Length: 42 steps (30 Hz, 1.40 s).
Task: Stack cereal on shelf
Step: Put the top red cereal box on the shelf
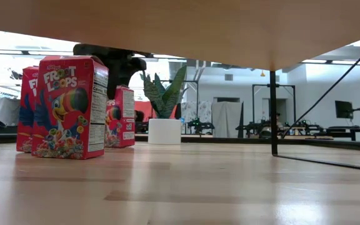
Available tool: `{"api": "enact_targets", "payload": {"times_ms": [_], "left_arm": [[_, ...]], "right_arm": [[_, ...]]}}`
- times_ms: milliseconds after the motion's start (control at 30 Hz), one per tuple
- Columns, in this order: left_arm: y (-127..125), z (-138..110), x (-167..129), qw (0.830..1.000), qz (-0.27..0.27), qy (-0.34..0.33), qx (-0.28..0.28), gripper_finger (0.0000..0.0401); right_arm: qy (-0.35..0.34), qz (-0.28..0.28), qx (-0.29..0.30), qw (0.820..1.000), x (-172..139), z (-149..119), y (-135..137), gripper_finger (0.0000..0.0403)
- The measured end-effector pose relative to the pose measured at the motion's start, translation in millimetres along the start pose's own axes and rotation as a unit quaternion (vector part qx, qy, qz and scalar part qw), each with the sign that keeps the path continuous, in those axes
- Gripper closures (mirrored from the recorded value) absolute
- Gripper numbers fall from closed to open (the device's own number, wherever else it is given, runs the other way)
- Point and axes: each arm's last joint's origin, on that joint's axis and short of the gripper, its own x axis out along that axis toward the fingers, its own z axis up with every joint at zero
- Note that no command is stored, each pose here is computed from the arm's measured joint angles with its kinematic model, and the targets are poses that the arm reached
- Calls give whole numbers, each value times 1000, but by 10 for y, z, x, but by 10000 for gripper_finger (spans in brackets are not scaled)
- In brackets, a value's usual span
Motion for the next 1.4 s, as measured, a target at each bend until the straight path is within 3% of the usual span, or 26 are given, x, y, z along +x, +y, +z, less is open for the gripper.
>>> {"api": "enact_targets", "payload": {"times_ms": [267,567,700,833,1067,1400], "left_arm": [[13,81,-272,999,0,-6,-49,238],[-135,251,-1016,987,-10,-44,-153,239],[-295,318,-1389,974,-38,-85,-207,239],[-520,364,-1702,963,-86,-123,-226,239],[-954,399,-2008,940,-141,-151,-273,239],[-1472,600,-2296,879,-247,-261,-315,239]], "right_arm": [[0,0,0,1000,0,0,0,247],[-1,1,1,1000,0,3,2,250],[-3,2,2,1000,0,6,4,247],[-3,2,2,1000,0,6,4,246],[-2,3,2,1000,0,6,5,254],[-2,3,2,1000,0,5,5,260]]}}
